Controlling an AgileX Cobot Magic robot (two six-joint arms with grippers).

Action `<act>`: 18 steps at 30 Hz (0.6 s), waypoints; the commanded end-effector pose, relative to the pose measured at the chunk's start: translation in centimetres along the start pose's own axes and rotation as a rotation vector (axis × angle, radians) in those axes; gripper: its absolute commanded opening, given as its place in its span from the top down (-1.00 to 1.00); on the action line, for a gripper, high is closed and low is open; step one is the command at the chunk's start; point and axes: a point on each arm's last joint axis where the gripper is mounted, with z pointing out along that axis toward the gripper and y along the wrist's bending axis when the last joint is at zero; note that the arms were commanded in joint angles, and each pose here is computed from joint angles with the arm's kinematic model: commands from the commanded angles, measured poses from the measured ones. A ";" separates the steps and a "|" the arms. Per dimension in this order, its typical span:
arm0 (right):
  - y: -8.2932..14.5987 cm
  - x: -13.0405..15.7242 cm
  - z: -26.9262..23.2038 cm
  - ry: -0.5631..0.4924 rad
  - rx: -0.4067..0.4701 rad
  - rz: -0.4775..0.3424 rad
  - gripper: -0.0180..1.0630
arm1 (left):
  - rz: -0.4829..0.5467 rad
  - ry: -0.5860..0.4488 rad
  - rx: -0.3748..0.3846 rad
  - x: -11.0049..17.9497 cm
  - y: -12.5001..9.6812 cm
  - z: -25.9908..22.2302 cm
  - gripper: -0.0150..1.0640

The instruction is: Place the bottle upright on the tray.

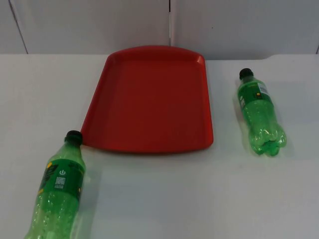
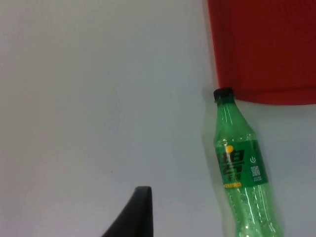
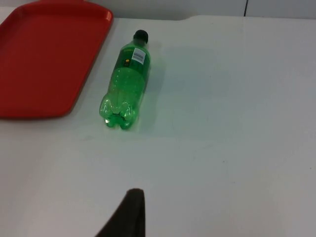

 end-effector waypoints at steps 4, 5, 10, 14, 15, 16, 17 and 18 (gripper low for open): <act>0.0 0.1 0.1 -0.003 0.007 0.000 -0.99 | 0.050 0.115 -0.010 -1.6 -0.6 3.4 -0.97; 0.0 0.1 0.1 -0.003 0.007 0.000 -0.99 | 0.053 0.141 -0.023 -1.8 -0.7 4.1 -0.97; 0.0 0.1 0.1 -0.003 0.007 0.000 -0.99 | 0.074 0.263 -0.056 -2.4 -2.0 8.2 -0.97; 0.0 0.1 0.1 -0.003 0.007 0.000 -0.99 | 0.068 0.282 -0.041 -3.0 -3.4 10.7 -0.97; 0.0 0.1 0.1 -0.003 0.007 0.000 -0.99 | 0.067 0.285 -0.035 -3.1 -4.0 11.4 -0.97; 0.0 0.1 0.1 -0.003 0.007 0.000 -0.99 | 0.063 0.295 -0.032 -3.1 -4.4 12.2 -0.97; 0.0 0.1 0.1 -0.003 0.007 0.000 -0.99 | 0.063 0.295 -0.032 -3.1 -4.4 12.2 -0.97; 0.0 0.1 0.1 -0.003 0.007 0.000 -0.99 | 0.069 0.307 -0.026 -3.1 -5.0 13.0 -0.97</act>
